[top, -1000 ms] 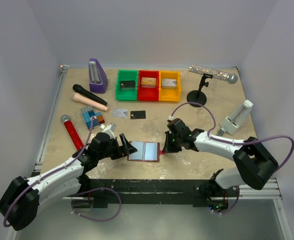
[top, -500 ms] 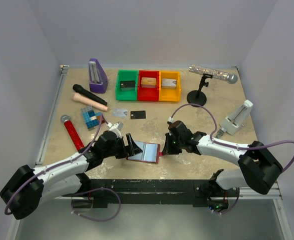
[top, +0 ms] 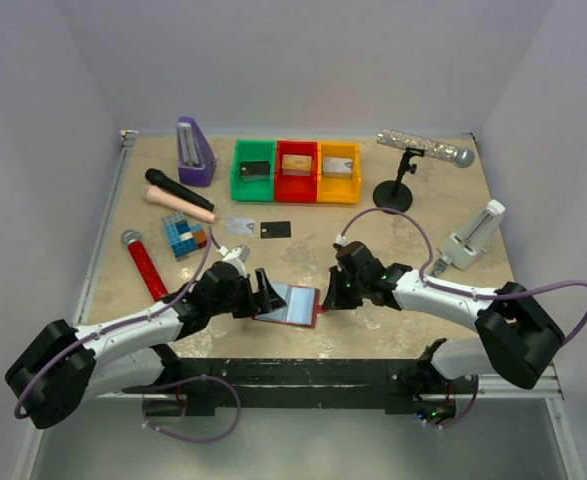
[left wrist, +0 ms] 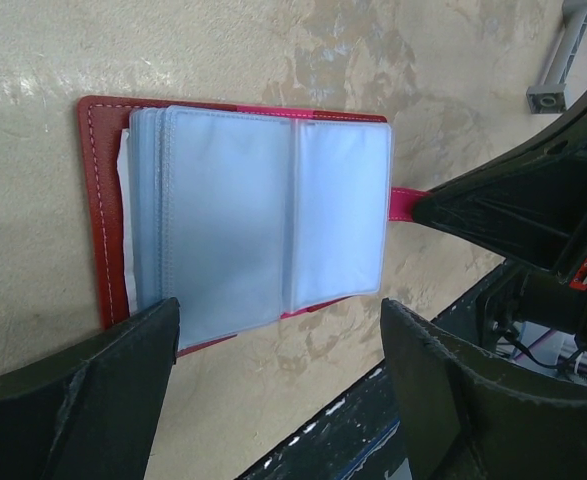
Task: Take the credit cards out of the card holder
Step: Remove the credit card from the card holder.
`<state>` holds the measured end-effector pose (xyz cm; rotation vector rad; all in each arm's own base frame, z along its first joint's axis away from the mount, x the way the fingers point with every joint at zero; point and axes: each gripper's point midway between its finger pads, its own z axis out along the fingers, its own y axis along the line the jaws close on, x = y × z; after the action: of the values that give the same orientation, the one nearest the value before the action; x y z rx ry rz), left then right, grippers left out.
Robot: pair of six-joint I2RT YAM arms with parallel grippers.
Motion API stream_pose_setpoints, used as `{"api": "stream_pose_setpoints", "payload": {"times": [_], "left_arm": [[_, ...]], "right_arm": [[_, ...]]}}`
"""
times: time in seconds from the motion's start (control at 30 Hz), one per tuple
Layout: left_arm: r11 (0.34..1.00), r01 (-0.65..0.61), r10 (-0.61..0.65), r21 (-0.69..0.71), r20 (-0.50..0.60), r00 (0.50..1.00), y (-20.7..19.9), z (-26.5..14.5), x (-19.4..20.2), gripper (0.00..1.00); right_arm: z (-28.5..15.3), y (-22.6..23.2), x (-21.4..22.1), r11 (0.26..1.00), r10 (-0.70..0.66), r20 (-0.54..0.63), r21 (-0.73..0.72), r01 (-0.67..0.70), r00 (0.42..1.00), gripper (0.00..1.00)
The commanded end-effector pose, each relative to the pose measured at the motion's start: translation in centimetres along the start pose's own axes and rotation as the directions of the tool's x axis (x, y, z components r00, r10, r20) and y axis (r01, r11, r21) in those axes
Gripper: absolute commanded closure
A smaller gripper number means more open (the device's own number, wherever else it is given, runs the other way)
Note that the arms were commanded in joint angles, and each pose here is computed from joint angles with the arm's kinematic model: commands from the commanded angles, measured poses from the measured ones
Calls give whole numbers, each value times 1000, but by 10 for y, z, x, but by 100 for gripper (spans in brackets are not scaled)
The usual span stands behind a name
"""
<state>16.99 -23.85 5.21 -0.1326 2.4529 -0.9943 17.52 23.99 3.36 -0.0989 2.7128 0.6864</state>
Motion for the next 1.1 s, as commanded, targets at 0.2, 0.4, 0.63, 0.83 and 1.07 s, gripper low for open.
{"api": "stream_pose_setpoints", "payload": {"times": [0.2,0.4,0.63,0.83,1.07], "left_arm": [[990,-84,88,110,-29,996,-35,10,0,16],[975,-119,136,185,-79,988,-55,15,8,16],[922,-234,285,307,-130,950,-100,21,22,16],[887,-324,365,329,-73,928,-124,12,21,17],[978,-206,202,22,122,972,-45,-11,-17,13]], "right_arm": [[3,15,-7,999,-14,2,-51,14,1000,100],[1,17,-9,998,-19,3,-52,19,1000,100],[2,14,-7,999,-19,1,-46,19,1000,100],[2,12,-4,999,-22,-2,-42,22,1000,100],[-1,12,-5,998,-30,5,-46,30,1000,100]]}}
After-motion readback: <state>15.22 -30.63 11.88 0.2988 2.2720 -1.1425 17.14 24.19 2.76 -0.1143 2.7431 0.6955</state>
